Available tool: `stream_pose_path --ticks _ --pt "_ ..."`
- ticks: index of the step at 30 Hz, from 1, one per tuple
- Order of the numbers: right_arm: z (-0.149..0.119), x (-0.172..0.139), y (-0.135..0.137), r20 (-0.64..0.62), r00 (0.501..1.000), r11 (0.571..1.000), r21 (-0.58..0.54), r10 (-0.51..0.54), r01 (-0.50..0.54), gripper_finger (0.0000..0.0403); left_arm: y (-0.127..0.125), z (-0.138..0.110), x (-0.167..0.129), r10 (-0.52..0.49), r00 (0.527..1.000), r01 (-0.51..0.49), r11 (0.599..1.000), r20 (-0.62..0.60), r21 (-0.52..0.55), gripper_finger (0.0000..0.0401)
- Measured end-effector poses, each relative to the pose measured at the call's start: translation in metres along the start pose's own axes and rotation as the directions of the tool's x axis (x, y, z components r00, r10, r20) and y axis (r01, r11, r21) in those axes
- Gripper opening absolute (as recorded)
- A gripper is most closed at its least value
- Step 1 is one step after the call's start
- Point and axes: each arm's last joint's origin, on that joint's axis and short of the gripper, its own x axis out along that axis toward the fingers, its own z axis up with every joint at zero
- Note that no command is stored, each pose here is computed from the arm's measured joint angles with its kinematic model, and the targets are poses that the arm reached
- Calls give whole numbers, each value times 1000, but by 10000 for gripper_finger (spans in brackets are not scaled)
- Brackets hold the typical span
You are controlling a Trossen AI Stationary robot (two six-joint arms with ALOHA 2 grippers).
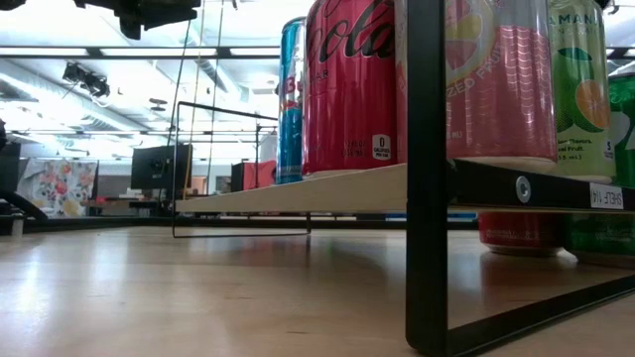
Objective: Place canned beverage on shelf
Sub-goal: Put the orange soda can on the shelf
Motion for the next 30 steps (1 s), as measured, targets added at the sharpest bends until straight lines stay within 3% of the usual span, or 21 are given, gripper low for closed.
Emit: stream_pose_path --ticks 5,13,30 --pt "-15 -2 11 -58 997 998 -17 59 -60 348 0 0 0 0 1000 0 1000 0 0 183" --pt "-27 -7 33 -6 987 984 -78 161 -161 348 0 0 0 0 1000 0 1000 -1 -11 183" --pt "-37 3 34 -33 997 991 -119 65 -68 348 0 -1 0 -1 1000 1 1000 -7 -12 183"
